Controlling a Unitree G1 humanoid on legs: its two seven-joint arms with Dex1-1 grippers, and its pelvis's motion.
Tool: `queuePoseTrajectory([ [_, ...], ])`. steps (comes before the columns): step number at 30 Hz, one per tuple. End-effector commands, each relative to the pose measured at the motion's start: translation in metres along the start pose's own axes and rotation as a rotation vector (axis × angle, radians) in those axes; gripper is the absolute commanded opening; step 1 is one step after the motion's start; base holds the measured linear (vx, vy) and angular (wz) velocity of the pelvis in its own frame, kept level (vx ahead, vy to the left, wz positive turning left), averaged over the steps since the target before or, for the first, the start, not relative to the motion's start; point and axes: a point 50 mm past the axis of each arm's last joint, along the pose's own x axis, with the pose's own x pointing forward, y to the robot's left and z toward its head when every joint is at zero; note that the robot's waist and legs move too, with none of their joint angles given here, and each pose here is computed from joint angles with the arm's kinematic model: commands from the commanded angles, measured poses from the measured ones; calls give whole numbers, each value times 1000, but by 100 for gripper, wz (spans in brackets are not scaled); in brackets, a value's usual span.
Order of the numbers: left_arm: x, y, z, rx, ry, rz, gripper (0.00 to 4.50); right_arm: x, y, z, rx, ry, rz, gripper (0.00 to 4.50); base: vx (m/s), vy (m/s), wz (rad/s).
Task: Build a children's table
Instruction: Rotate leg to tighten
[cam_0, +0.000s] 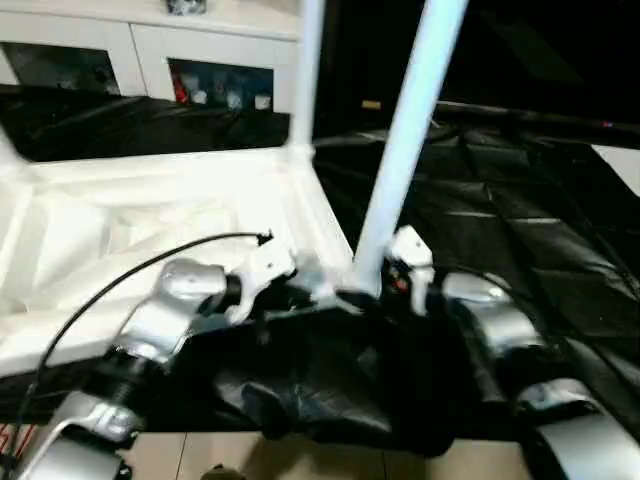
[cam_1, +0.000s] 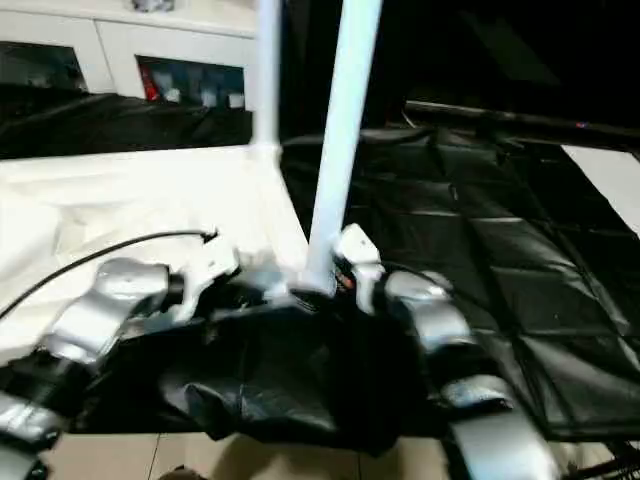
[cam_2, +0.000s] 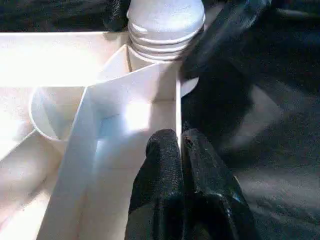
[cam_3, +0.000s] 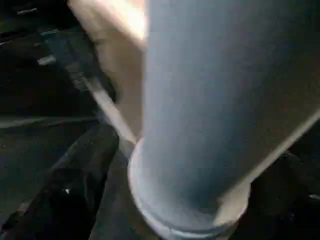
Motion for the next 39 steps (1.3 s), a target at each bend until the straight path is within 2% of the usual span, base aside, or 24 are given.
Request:
queuePoseTrajectory([
  [1,6,-12,-2,22,-8,-124,0,-7,4,1,-15,9,102,398,0,0,0],
  [5,1,-13,-2,27,-10,-170,0,-10,6,1,-6,11,145,398,0,0,0],
  [7,-2,-15,0,20,-22,-199,0,-10,6,2,7,1,160,362,0,0,0],
  [17,-7,-14,-2,16,-20,-218,0,-10,10,3,31,-4,207,291,0,0,0],
  [20,-6,-10,-4,8,-17,-159,0,-7,12,1,52,-12,196,280,0,0,0],
  [25,-1,-1,-1,-6,-20,-39,0,2,8,-2,121,-43,68,271,0,0,0],
  [26,5,6,4,-9,-23,48,0,12,-2,-5,167,-36,-140,270,0,0,0],
  [28,13,10,11,-13,-32,115,0,23,-9,-7,241,-32,-332,269,0,0,0],
  [31,19,12,16,-20,-41,162,0,31,-10,-7,276,-34,-421,269,0,0,0],
  [34,33,14,28,-41,-69,229,0,49,-8,-3,359,-55,-550,269,0,0,0],
  [35,36,14,31,-40,-76,235,0,53,-7,-1,353,-62,-552,269,0,0,0],
  [37,44,10,37,-34,-101,224,0,62,-2,5,318,-86,-535,325,0,0,0],
  [39,48,7,39,-29,-109,206,0,67,1,8,307,-101,-522,341,0,0,0],
])
